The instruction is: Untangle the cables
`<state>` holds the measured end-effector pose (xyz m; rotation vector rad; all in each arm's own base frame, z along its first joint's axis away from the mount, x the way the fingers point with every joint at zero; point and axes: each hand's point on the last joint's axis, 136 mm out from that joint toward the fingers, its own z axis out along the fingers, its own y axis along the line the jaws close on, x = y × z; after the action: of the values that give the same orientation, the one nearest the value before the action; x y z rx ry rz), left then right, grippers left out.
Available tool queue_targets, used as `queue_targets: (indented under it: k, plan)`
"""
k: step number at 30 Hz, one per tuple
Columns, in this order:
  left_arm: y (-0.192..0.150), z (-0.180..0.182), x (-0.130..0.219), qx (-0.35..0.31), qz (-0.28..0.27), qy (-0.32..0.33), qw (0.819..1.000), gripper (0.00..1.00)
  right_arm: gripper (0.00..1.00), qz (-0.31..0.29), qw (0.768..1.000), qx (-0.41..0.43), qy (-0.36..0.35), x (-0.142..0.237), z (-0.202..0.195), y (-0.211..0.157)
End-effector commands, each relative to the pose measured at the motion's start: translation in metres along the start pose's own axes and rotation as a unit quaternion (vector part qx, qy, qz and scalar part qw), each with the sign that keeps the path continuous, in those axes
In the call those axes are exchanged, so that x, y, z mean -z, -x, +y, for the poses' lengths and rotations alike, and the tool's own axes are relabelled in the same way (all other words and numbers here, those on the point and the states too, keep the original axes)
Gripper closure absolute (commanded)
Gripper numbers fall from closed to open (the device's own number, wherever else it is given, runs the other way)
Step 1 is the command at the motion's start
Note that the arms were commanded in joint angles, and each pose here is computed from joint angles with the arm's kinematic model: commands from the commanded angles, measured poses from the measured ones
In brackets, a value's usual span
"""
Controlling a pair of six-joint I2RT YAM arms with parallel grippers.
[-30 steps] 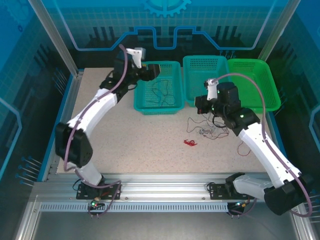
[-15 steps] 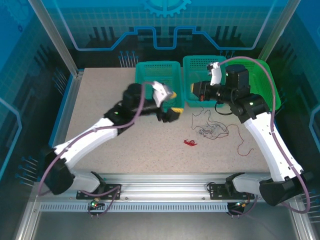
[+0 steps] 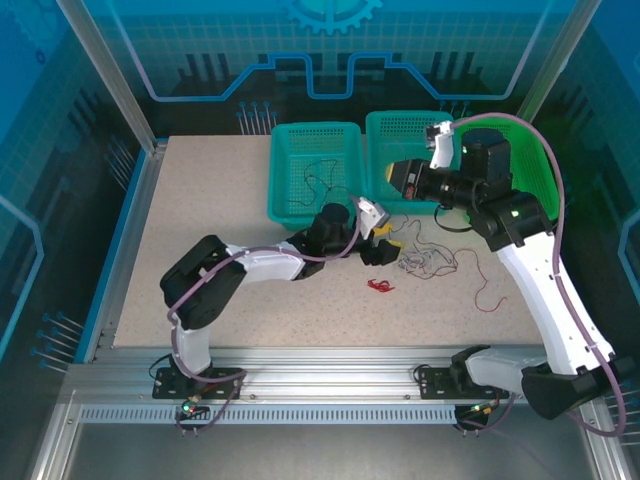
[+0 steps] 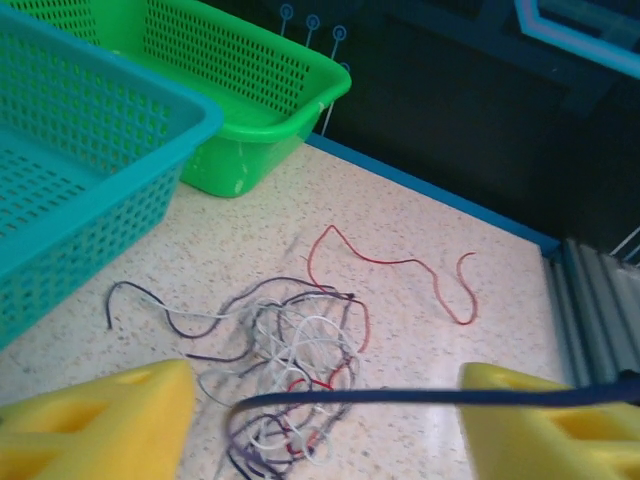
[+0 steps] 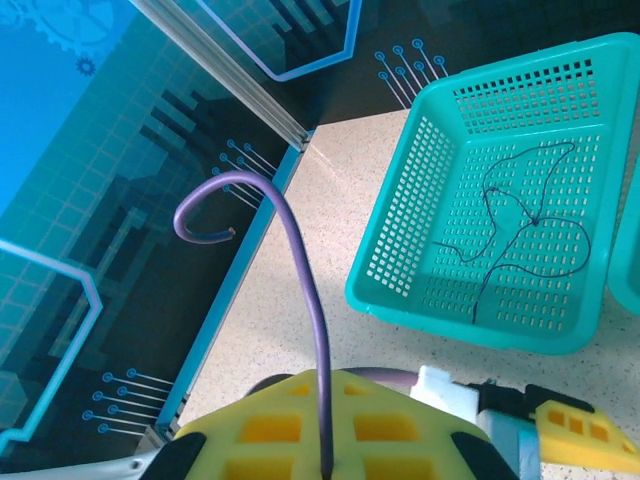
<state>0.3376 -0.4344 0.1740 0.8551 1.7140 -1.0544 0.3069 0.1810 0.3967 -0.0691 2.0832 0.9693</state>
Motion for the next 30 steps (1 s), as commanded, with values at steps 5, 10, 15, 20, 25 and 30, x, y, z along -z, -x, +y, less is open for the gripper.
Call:
queue_targets:
  k: [5,10,15,20,25,30]
  plan:
    - [0.062,0.002,0.008,0.018,-0.079,0.032,0.996,1.0,1.0,-0.049,0.995,-0.038,-0.071,0.025,-0.025,0.014]
    - [0.121,-0.008,0.059,0.096,-0.091,0.074,0.988,1.0,1.0,-0.043,0.973,-0.086,-0.208,0.016,-0.128,-0.015]
    - [0.137,-0.026,0.091,0.108,-0.068,0.084,0.988,1.0,0.73,0.075,0.977,-0.055,-0.192,-0.022,-0.158,-0.082]
    - [0.138,-0.028,0.108,0.12,-0.065,0.103,0.985,1.0,0.48,0.057,0.98,-0.013,-0.192,-0.013,-0.169,-0.117]
    - [0.15,-0.032,0.123,0.124,-0.074,0.12,0.982,1.0,0.36,0.079,0.993,-0.004,-0.085,-0.022,-0.138,-0.165]
    - [0.157,-0.035,0.133,0.11,-0.072,0.134,0.982,1.0,0.0,0.032,0.996,0.072,0.048,-0.03,-0.072,-0.187]
